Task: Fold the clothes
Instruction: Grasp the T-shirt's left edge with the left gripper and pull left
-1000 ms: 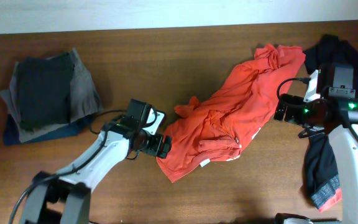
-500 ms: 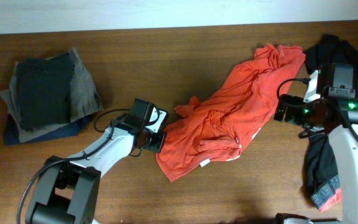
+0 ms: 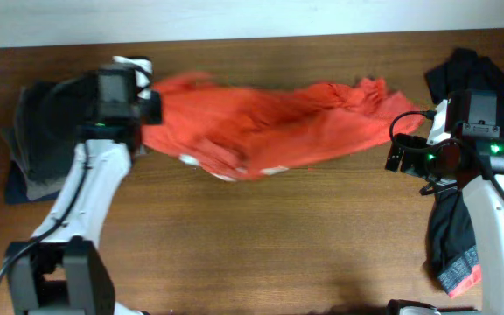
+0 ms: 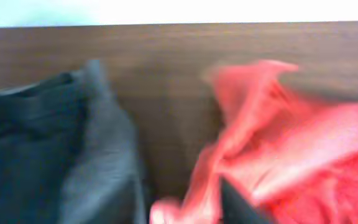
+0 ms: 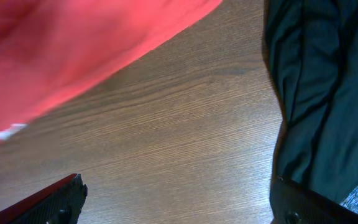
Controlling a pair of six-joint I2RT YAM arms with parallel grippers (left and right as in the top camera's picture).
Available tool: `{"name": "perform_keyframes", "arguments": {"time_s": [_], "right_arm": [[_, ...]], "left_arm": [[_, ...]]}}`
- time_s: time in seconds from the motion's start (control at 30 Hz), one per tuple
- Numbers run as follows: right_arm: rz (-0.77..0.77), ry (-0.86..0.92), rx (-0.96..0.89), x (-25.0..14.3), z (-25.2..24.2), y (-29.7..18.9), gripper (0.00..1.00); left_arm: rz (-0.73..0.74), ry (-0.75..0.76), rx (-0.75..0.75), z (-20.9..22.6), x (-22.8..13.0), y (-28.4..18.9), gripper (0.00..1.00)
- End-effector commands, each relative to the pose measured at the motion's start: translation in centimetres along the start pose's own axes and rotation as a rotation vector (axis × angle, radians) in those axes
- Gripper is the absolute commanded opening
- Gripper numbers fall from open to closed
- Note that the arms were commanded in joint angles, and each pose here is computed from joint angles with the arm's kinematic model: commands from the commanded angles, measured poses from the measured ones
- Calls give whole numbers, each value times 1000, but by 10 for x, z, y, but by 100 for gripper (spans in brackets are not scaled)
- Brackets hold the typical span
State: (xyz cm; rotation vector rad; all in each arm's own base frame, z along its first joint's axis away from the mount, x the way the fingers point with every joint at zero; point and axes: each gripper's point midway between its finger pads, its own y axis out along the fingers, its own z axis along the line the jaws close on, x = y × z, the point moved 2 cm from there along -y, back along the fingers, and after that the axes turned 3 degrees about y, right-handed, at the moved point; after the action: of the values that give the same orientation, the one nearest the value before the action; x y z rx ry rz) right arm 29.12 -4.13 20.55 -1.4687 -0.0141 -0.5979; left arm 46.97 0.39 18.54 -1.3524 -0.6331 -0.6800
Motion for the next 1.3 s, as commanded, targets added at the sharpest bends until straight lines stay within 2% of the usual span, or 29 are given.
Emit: {"name": "perform_keyframes", "arguments": {"time_s": [0.0,0.07,0.23,0.4,0.47,0.53,0.57,0.73,0.77,0.9,0.97,1.03,1.07,1.1,1.13,1.27], "right_arm": [[-12,-6,-9,3,-2,-3,99],[-12,-6,-9,3,-2,-3,99],[-10,-6,-10,2,-2,-3,99],[-2,-6,-11,0,-3,-3,99],[1,-6,-12,0,-3,-3,99],[5,-6,-13,-1,-3,-3,99],[5,-8,-13,-1,-3,-3,99],[6,-13,-13,-1,-3,-3,99],[6,-13,-13,-1,-3,-3,99],[8,-13,-14,-1,-3,-2,99],[8,-13,-14,-1,-3,-2,99],[8,-13,-14,-1,-3,-2,99],[8,-13,-14,-1,-3,-2,99],[8,-13,-14,-1,-3,-2,99],[8,-13,-14,-1,-3,-2,99],[8,-13,-13,-2,-3,-2,99]], "left_arm": [[54,-49,-170,-17,-10,-9,99],[142,-38,-288,-43,-29,-16,99],[184,16,-343,-76,-43,-20,99],[210,63,-375,-107,-59,3,96],[249,75,-372,-113,-72,14,95],[308,84,-338,-111,-91,28,85],[330,87,-329,-111,-98,33,83],[363,89,-325,-112,-110,42,82],[358,88,-325,-112,-109,43,79],[347,88,-326,-112,-106,43,52],[352,88,-326,-112,-107,43,43],[356,88,-326,-112,-108,43,45],[361,88,-326,-112,-109,42,56],[365,89,-326,-112,-110,42,56],[372,89,-325,-112,-112,42,54],[374,78,-323,-112,-115,45,31]]}}
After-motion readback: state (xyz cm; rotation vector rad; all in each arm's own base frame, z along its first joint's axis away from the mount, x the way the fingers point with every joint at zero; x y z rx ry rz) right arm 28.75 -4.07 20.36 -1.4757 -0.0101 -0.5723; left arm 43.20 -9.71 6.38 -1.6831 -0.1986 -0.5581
